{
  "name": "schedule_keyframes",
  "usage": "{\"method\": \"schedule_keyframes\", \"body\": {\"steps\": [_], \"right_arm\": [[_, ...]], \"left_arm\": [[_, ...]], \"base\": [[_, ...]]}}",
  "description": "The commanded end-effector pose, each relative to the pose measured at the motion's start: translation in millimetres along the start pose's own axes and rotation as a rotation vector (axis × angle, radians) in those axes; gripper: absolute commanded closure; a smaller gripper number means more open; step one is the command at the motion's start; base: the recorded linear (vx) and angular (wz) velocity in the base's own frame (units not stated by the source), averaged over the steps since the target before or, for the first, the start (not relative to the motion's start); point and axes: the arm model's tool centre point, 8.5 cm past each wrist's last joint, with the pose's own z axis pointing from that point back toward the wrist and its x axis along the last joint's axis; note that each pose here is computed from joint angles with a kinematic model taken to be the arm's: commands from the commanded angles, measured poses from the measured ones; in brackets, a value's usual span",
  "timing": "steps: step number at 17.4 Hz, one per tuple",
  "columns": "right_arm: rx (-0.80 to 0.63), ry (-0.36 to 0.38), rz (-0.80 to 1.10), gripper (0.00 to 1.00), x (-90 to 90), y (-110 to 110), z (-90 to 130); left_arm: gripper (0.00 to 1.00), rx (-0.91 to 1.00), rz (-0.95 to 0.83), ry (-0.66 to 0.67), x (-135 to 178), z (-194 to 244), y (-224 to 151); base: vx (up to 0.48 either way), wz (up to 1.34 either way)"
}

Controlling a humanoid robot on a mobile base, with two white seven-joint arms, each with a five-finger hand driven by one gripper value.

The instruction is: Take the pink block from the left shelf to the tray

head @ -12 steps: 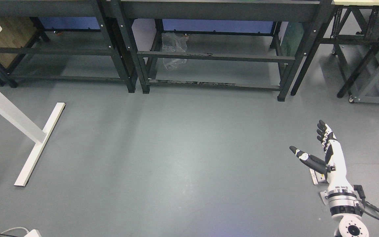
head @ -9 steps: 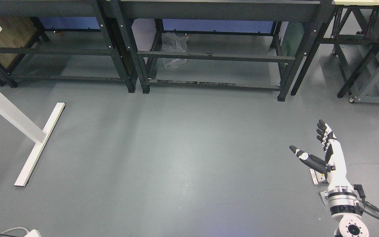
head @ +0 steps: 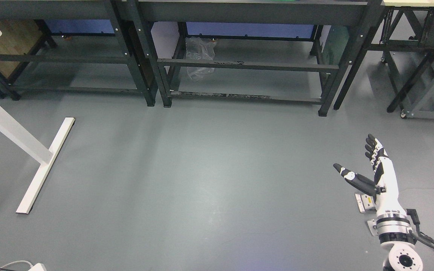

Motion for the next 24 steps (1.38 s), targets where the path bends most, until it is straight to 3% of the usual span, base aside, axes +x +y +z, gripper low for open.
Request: {"method": "schedule_keyframes", "body": {"steps": [1,3,6,11,16,24], "right_arm": [[-0.003,-0.072,0.335,0.07,13.0,-14,-10],[-0.051,-0.124,0.794,0.11,24.5,-29,-19],[-0.079,-0.173,1.028,0.12,37.6,-40,-28],[-0.127,-0.234,1.031,0.11,51.5,-42,-27],[-0.087,-0.279,1.021,0.10,54.7,-26,-27],[-0.067,-0.321,1.011,0.08,60.2,-20,-30]], "left_arm": [[0.00,0.016,-0.007,-0.041,21,-1,11],[0.00,0.016,-0.007,-0.041,21,-1,11],[0.00,0.016,-0.007,-0.041,21,-1,11],[0.00,0.016,-0.007,-0.041,21,-1,11],[0.00,0.015,-0.007,-0.043,22,-1,11],[0.00,0.015,-0.007,-0.043,22,-1,11]], "base": [[0.000,0.00],[0.012,0.00],[0.031,0.01],[0.062,0.00],[0.104,0.00],[0.134,-0.05]]}}
